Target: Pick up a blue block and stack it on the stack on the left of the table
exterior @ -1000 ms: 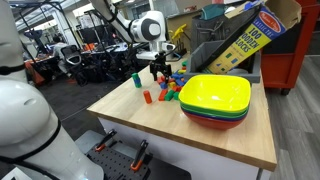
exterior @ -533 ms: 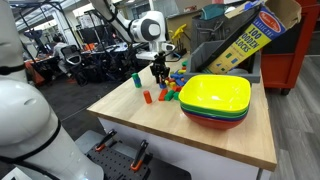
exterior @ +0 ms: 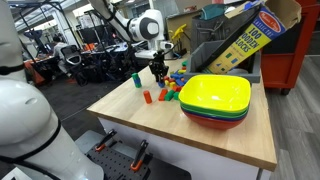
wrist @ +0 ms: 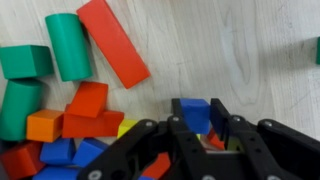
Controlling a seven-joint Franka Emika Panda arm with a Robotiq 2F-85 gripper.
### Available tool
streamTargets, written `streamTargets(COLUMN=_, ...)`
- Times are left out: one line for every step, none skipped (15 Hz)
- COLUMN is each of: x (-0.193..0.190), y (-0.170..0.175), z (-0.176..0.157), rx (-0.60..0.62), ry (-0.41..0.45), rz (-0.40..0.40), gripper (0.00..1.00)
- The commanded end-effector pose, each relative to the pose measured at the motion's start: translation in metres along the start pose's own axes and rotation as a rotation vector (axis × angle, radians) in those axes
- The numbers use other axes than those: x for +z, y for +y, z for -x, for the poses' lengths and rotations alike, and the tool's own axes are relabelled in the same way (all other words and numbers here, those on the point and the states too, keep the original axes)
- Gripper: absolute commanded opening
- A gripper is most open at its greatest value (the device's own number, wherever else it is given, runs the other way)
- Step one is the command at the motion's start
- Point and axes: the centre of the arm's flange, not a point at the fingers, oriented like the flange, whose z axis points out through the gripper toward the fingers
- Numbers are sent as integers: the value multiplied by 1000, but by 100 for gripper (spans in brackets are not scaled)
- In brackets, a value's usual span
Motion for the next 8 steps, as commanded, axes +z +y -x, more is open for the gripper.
streamTargets(x=-21, y=-5, z=12, rx=-10, ry=23, rz=-19, gripper=8)
streamTargets(x=-25, y=-7, z=15, rx=-12, ry=28, rz=-19, gripper=8)
streamTargets(x=-32, y=-10, z=19, rx=-14, ry=35, rz=-21, gripper=8)
streamTargets(x=-39, y=-11, z=22, rx=-16, ry=42, rz=-23, gripper=8)
streamTargets(x=-47, y=-14, z=27, rx=-16, ry=49, rz=-22, gripper=8)
streamTargets(x=-54, y=-16, z=31, rx=-18, ry=55, rz=-21, gripper=8)
streamTargets(x=-62, y=-19, z=36, rx=-14, ry=59, rz=-15, gripper=8)
streamTargets(x=-67, y=-22, z=40, rx=-10, ry=60, rz=-15, gripper=8)
